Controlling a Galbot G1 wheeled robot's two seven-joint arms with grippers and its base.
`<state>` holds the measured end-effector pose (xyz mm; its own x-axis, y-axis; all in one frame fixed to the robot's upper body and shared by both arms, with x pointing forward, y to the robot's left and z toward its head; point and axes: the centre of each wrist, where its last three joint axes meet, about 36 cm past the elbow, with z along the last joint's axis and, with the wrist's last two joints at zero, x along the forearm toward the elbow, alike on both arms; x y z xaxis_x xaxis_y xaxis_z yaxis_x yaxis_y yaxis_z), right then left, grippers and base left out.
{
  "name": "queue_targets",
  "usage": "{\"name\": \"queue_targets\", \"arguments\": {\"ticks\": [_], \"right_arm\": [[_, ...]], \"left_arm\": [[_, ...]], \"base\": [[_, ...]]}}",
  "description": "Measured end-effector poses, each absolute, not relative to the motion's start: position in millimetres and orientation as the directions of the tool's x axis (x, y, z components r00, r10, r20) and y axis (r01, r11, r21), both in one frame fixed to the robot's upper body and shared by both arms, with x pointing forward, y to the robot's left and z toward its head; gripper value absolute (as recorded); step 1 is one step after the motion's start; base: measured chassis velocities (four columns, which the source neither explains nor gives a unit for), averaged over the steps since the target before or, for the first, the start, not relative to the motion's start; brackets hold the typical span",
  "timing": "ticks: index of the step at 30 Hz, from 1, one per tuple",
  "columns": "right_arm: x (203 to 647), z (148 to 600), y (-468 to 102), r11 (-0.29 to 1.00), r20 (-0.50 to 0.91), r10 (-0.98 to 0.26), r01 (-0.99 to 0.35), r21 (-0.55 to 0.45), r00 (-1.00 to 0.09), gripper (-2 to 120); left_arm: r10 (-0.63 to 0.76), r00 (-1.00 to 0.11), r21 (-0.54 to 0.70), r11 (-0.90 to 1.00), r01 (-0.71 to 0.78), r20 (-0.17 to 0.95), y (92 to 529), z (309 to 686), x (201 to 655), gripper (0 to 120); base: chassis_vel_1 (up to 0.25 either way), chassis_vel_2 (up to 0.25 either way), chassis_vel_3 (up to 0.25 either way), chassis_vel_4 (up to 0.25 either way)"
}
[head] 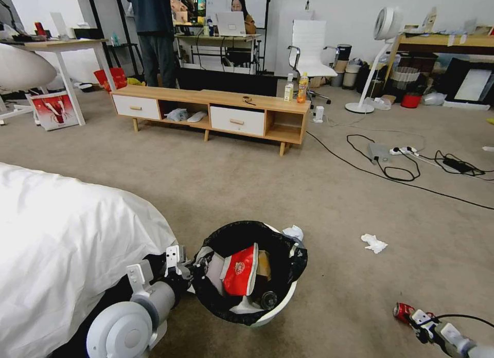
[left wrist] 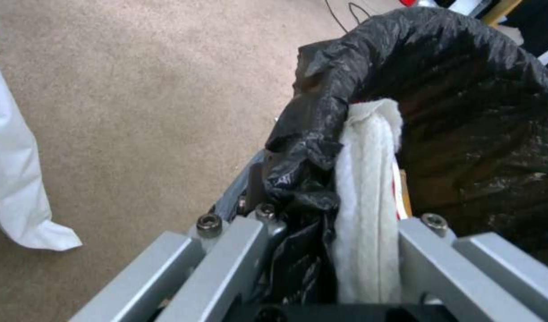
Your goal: Pick up the trash bin and place the garbage on the floor into it.
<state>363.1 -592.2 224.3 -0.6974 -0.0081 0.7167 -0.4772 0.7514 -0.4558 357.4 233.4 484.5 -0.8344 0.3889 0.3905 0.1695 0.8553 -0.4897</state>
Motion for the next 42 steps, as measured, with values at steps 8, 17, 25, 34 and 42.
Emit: {"name": "queue_targets", "arguments": {"ticks": [8, 17, 25, 34, 42], "right_arm": [[364, 219, -595, 0.766, 0.716, 0.025, -0.447, -0.462, -0.697, 48], [378, 217, -588, 0.763, 0.71, 0.03, -0.443, -0.471, -0.704, 79], [393, 209, -569, 0.744, 0.703, 0.139, -0.395, -0.539, -0.697, 100], [396, 206, -567, 0.729, 0.706, 0.18, -0.389, -0.563, -0.685, 100], [387, 212, -578, 0.724, 0.704, 0.195, -0.385, -0.573, -0.682, 100]], "left_arm": [[0.389, -0.834, -0.489, 0.856, 0.17, 0.39, 233, 485, 354, 7], [0.387, -0.835, -0.486, 0.857, 0.17, 0.391, 232, 486, 350, 7], [0.383, -0.837, -0.485, 0.859, 0.167, 0.391, 231, 486, 347, 7], [0.382, -0.837, -0.482, 0.86, 0.166, 0.393, 230, 486, 343, 7], [0.383, -0.836, -0.483, 0.86, 0.168, 0.392, 227, 486, 343, 7]], "base": [[0.0, 0.0, 0.0, 0.0], [0.0, 0.0, 0.0, 0.0], [0.0, 0.0, 0.0, 0.0], [0.0, 0.0, 0.0, 0.0], [0.0, 0.0, 0.0, 0.0]]}}
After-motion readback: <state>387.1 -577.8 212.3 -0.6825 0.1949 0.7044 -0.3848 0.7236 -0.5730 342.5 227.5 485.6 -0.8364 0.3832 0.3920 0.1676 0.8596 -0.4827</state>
